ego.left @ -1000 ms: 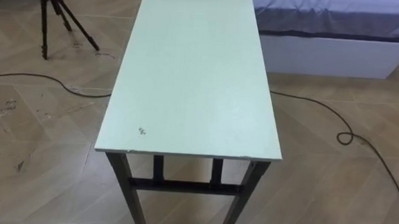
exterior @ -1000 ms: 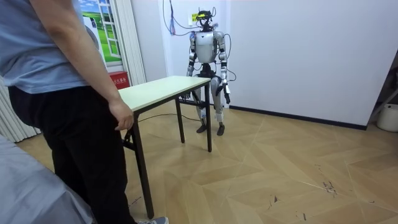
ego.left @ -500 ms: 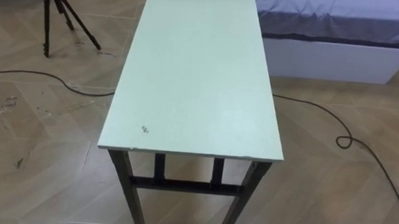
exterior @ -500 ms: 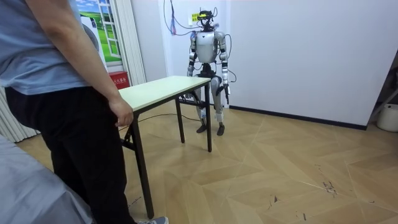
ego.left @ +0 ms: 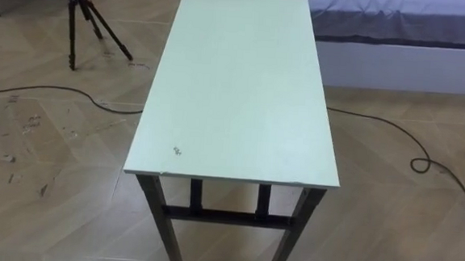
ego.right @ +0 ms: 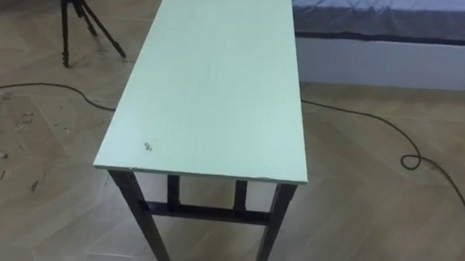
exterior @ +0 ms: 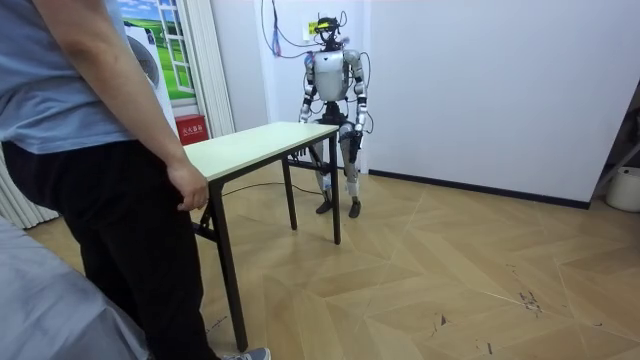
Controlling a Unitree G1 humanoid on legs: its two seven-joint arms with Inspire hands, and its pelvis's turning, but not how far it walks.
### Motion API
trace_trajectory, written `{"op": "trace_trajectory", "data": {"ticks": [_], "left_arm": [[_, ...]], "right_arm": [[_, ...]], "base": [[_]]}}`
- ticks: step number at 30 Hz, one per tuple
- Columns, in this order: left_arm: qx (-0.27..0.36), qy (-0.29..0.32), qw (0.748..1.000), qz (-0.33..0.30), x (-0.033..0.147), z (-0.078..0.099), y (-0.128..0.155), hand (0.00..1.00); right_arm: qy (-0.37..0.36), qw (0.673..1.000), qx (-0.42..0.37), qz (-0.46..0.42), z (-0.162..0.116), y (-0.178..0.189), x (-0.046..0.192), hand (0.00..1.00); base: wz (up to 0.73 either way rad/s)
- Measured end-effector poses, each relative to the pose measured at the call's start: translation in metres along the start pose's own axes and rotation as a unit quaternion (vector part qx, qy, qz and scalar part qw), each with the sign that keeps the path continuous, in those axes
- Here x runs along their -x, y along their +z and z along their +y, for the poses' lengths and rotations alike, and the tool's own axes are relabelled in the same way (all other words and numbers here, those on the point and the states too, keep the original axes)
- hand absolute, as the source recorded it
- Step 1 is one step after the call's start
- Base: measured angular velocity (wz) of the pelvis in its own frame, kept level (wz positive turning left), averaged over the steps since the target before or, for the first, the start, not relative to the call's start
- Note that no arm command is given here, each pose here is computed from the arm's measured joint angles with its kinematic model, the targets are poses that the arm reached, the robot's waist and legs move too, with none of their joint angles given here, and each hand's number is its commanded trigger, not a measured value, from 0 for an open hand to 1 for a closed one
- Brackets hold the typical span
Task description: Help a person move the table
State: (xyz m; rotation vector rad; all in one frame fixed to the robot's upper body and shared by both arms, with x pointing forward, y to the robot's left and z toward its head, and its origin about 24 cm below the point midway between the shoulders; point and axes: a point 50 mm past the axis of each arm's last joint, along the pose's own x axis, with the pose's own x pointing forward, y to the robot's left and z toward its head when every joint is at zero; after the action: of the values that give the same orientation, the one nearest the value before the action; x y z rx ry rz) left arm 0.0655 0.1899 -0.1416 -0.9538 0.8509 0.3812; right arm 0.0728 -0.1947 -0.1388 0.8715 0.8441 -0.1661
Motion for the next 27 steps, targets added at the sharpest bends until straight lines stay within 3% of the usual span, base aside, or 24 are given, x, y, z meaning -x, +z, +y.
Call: {"op": "trace_trajectory", "data": {"ticks": [5,11,20,27], "left_arm": [[0.069,-0.123,0.990,0.000,-0.005,-0.054,-0.004,0.00],[0.056,-0.199,0.978,0.009,-0.008,-0.093,-0.001,0.00],[0.050,-0.241,0.969,0.014,-0.005,-0.115,-0.001,0.00],[0.048,-0.257,0.965,0.012,-0.008,-0.130,0.006,0.00]], "right_arm": [[0.116,0.992,-0.056,-0.016,0.043,-0.001,-0.006,0.00],[0.180,0.983,-0.043,-0.006,0.070,-0.001,-0.012,0.00],[0.222,0.975,-0.019,0.005,0.098,-0.001,-0.017,0.00],[0.233,0.972,-0.005,0.015,0.103,-0.001,-0.017,0.00]], "base": [[-0.01],[0.01],[-0.02],[-0.01]]}}
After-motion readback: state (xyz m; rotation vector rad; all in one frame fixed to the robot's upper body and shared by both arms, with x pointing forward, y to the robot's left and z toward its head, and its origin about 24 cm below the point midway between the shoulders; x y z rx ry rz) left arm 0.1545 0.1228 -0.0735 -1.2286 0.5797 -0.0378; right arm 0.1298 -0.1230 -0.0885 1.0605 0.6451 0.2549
